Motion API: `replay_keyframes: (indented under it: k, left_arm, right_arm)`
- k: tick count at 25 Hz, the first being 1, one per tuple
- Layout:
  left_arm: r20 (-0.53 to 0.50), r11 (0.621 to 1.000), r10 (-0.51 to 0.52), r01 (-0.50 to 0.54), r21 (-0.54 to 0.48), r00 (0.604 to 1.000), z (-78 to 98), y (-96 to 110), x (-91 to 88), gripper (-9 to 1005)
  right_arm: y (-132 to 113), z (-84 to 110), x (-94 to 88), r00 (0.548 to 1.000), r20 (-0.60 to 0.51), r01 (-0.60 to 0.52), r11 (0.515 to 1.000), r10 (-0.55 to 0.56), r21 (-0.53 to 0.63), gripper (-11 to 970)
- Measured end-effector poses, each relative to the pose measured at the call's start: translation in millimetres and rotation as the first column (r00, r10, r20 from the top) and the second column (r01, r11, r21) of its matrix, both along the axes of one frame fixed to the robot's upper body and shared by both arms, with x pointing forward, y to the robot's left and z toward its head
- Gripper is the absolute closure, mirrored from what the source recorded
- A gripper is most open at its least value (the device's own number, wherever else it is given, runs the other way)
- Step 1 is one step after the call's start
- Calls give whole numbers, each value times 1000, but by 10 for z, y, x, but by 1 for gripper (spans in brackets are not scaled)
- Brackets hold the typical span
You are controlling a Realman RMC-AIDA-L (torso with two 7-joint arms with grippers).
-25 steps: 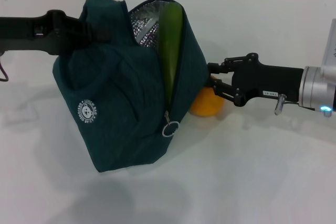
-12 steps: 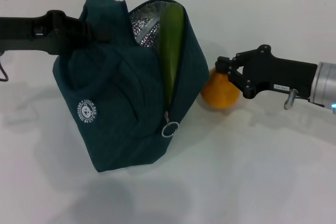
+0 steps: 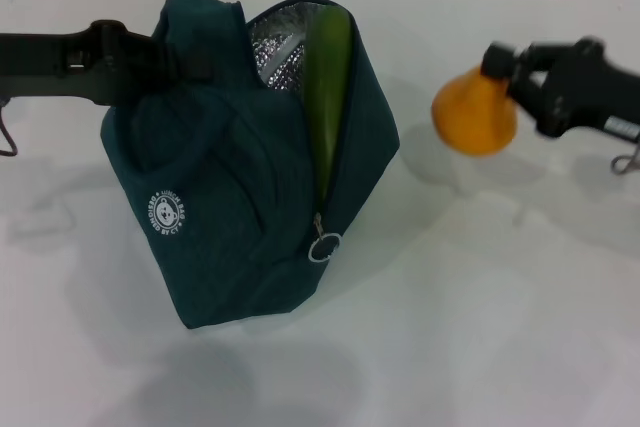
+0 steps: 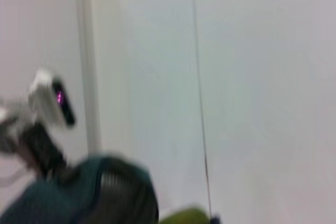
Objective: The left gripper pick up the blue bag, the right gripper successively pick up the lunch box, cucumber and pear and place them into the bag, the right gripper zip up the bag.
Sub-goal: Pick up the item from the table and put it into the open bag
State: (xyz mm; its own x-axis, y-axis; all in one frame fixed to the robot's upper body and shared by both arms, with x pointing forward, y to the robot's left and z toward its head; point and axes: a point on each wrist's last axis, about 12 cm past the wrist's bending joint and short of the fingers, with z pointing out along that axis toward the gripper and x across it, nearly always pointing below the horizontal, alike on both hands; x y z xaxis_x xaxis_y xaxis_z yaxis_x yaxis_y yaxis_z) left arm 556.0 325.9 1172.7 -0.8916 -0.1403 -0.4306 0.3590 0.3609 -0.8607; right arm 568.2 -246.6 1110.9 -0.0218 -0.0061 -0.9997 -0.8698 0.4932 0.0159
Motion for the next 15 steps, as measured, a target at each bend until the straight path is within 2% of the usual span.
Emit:
replay_keyframes:
  k: [4,7,15]
  left_arm:
    - [-9,1000,0,0,-9,1000,-28,-13,-12,955]
    - [-18,1000,2,-2,-19,1000,-48,-11,-20,955]
    - [-15,1000,10,-11,-23,1000,-53,6,-23,955]
  right_arm:
    - [-44,185,54,1000,23,-16,996,14,89,921]
    - [44,315,132,998,37,-57,991,53,119,917]
    - [595,578,360,981,55,-193,973,187,125,907]
